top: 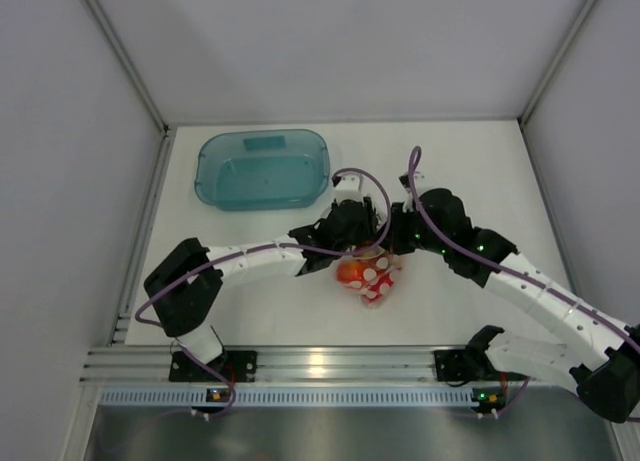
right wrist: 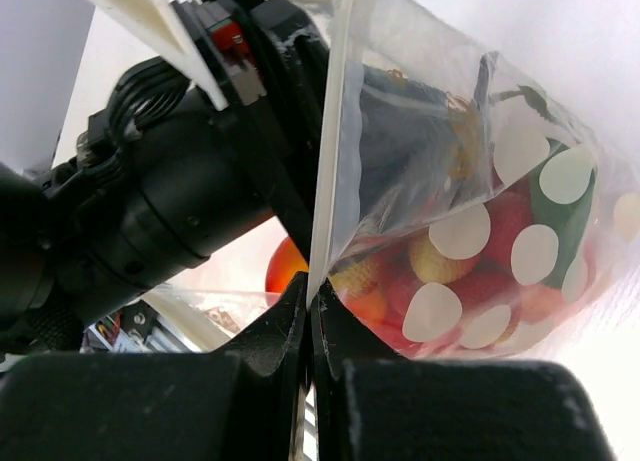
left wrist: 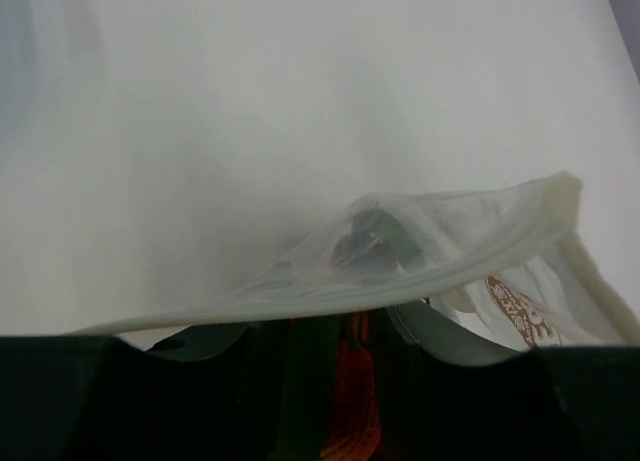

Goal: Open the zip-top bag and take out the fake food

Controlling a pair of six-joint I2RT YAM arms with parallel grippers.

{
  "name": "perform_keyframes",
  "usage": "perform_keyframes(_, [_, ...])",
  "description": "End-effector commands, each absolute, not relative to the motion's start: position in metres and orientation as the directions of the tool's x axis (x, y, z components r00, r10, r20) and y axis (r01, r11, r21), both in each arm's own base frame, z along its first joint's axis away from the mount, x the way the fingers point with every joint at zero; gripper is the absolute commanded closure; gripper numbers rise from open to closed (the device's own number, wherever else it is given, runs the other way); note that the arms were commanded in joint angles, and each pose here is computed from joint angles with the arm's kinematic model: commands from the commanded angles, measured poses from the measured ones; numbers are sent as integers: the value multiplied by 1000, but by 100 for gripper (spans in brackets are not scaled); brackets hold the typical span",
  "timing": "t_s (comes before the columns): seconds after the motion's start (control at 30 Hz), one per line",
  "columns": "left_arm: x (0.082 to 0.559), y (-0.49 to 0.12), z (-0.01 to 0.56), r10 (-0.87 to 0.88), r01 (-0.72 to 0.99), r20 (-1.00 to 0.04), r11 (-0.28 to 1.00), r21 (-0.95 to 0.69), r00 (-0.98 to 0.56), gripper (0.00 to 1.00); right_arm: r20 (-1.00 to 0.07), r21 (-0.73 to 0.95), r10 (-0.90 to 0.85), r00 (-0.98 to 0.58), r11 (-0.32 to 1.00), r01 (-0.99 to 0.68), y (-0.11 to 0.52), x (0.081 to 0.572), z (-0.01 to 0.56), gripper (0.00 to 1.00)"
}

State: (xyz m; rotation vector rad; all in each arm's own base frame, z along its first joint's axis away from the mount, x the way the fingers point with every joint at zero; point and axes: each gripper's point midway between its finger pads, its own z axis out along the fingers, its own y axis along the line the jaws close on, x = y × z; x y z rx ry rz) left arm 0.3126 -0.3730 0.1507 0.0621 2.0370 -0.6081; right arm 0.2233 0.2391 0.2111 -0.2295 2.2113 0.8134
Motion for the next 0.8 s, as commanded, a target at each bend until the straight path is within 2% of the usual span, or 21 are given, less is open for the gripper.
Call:
perform_keyframes(0.0, [321,-400,175,-252,352,-832,817,-457,-494,59,-734,512,92,-673,725,-460,243,223,225,100])
perform_keyframes(0.17, [318,-420,166,-246,396,-814,777,-490,-526,59,-730,518,106,-675,730,-446,232,227,220,100])
perform_keyframes(0.23, [318,-425,166,-255,400,-811,768,-501,-526,70,-728,515,104,-678,735,-440,228,227,217,100])
perform_keyframes(0.33, [319,-425,166,-267,391,-812,771,-503,-518,75,-728,513,101,-678,737,-440,224,227,214,100])
perform_keyframes(0.43, [321,-422,170,-284,393,-820,769,-504,-496,95,-727,505,90,-680,742,-441,222,227,209,100])
perform_keyframes(0.5, [322,-418,175,-299,386,-824,772,-505,-481,100,-728,502,96,-679,749,-433,218,229,207,100])
perform_keyframes(0.77, [311,-403,188,-301,427,-842,755,-497,-448,100,-757,456,146,-637,816,-355,195,247,210,100])
